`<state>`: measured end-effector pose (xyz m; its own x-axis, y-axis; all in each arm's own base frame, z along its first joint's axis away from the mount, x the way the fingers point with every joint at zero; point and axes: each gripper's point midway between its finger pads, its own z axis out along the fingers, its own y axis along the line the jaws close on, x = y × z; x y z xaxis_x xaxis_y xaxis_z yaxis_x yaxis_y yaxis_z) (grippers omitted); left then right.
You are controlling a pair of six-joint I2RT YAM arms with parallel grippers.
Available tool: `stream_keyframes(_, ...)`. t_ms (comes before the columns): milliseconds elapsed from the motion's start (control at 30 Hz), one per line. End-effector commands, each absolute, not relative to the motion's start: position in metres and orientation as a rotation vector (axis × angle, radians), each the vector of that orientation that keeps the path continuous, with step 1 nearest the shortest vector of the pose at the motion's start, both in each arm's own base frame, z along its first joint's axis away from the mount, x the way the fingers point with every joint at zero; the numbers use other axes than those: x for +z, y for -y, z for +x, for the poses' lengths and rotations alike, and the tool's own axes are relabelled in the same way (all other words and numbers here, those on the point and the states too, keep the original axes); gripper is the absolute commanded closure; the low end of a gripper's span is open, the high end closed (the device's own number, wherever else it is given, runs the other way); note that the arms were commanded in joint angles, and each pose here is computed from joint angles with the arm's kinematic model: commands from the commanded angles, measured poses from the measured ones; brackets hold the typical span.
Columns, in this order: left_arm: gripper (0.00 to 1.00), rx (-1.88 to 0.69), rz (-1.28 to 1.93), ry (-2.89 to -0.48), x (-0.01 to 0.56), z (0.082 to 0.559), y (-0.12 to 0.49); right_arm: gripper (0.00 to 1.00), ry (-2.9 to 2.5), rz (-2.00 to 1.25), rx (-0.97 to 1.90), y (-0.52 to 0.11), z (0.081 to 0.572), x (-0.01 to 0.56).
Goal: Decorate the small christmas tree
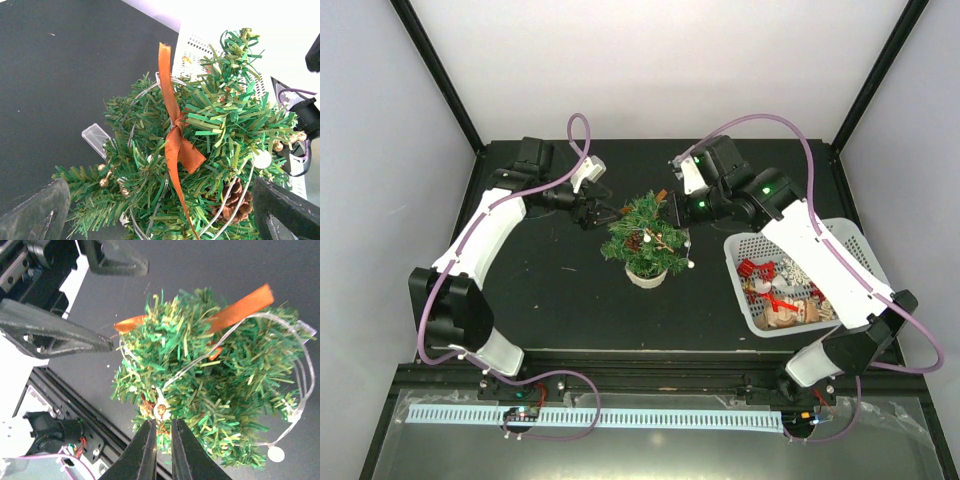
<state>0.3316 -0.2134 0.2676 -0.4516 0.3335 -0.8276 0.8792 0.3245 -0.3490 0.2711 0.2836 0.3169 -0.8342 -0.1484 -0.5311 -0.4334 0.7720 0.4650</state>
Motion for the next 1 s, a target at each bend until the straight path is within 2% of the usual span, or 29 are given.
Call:
stream_keyframes(0,0.01,-1.053,1.080,-1.915,0.277,0.334,0.214,0.88,-2.531,-0.580,0.859,-0.294,0.252,0.306)
stream_keyframes(533,0.01,-1.012,1.074,-1.926,0.277,0.338,0.212,0.88,-2.589,-0.672,0.879,-0.299,0.236,0.286)
stream_keyframes(967,0.01,-0.995,1.070,-1.933,0.277,0.339,0.210,0.89,-2.615,-0.662,0.841,-0.301,0.242,0.267)
